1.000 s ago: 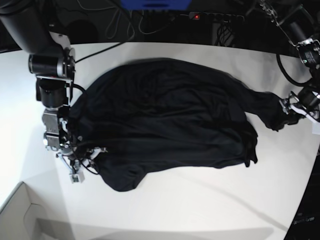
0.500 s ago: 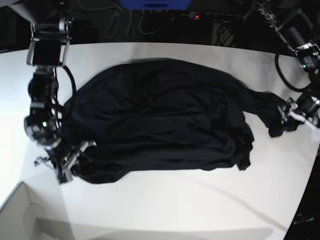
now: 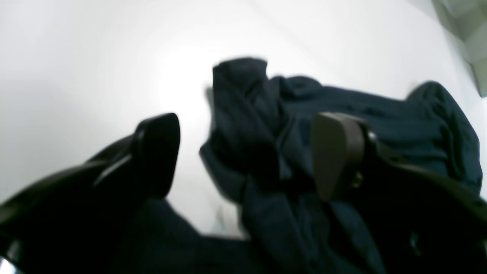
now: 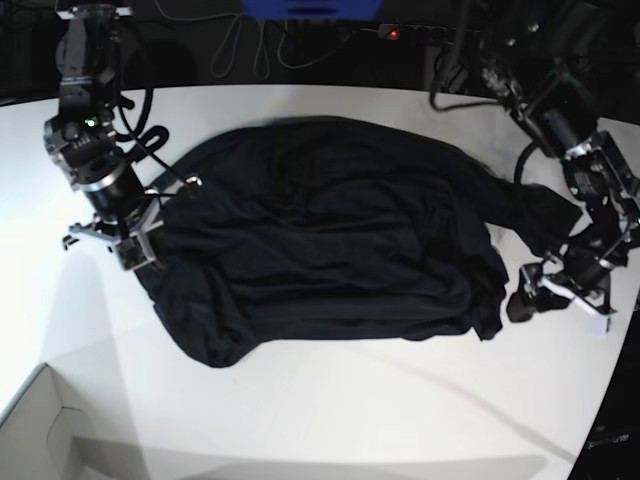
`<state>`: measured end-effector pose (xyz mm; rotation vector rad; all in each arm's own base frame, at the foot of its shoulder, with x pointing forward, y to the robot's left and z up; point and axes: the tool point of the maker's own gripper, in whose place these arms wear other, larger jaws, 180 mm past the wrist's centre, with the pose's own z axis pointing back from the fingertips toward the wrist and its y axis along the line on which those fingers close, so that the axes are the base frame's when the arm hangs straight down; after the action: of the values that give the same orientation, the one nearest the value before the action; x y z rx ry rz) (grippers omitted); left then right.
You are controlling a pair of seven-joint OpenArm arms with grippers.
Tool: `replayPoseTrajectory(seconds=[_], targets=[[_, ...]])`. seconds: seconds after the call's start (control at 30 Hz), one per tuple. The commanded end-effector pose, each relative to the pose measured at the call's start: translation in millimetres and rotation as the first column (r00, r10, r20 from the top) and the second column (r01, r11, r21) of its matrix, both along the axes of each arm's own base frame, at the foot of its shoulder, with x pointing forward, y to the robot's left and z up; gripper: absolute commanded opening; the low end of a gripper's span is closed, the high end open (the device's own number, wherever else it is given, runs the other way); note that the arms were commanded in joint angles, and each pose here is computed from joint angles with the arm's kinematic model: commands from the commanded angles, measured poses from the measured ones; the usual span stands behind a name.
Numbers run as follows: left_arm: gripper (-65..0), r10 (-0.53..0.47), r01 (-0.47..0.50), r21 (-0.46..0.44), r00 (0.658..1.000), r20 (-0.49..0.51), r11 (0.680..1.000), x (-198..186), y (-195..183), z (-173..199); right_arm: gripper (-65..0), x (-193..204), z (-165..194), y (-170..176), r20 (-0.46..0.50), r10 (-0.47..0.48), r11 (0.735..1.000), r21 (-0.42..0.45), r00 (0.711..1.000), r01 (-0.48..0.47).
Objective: Layout the t-shirt on the table in an organized manner, then fold the t-shirt properly
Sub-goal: 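Hold the shirt with both grippers and spread it flat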
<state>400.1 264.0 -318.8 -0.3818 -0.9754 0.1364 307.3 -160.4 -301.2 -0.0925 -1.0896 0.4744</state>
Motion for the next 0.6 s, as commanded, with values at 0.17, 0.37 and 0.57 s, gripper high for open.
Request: replayPoseTrajectory(seconds=[0.17,0.37,0.57], targets=[[-13.2,-0.047,0.038,0.078,0.991,0.124,0.996,53.8,-36.6,27.6,-62.5,2.6,9.6,3.8,0.040,0.005,1.000,0.024,0.999,-0.006],[-13.2,-0.099,0.096,0.044,0.992,0.077,0.994,79.8,-67.8,-12.1,-42.8,6.1,13.3,4.4,0.052,0.006,1.000,0.024,0.999,-0.007],[-13.2,-0.075,0.075,-0.016,0.997,0.008,0.997,76.1,-55.2,-46.8,-31.9,23.9,29.0,2.7,0.102,0.001,1.000,0.024,0.995,-0.004]])
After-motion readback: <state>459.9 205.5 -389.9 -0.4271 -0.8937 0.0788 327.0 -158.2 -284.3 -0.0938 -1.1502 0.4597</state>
